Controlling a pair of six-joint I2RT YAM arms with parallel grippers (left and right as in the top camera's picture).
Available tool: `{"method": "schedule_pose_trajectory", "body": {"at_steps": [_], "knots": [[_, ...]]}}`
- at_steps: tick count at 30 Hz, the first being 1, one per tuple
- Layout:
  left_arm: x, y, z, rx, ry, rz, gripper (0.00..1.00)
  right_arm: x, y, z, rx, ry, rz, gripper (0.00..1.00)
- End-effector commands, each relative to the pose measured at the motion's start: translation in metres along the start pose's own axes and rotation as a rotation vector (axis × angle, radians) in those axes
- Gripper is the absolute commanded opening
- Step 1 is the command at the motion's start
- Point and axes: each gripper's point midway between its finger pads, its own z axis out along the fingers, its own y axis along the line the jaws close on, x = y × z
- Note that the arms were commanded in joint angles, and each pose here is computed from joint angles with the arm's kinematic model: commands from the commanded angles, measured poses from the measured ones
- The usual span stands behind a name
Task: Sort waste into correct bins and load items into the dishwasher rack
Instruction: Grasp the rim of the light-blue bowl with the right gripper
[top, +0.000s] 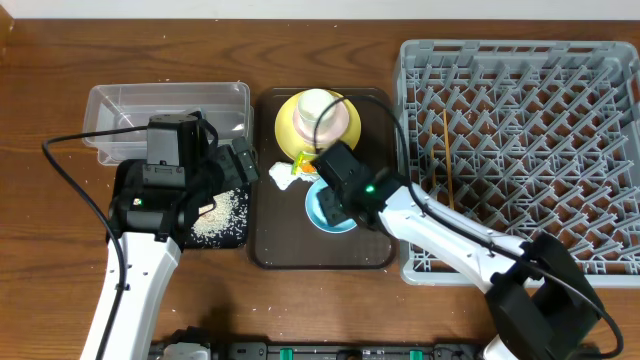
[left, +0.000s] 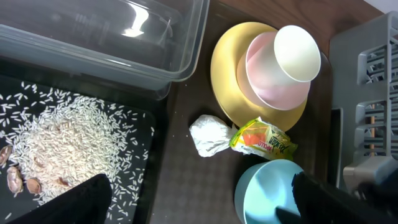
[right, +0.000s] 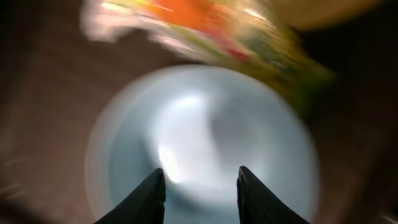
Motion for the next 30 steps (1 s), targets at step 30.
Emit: {"method": "schedule_pose_trajectory", "body": {"at_steps": [30], "knots": [[-0.005,0.000,-0.002,-0.004,-0.013,0.007,0.95,0.053,0.029,0.032,-0.055,0.167,-0.214,0.28]]}}
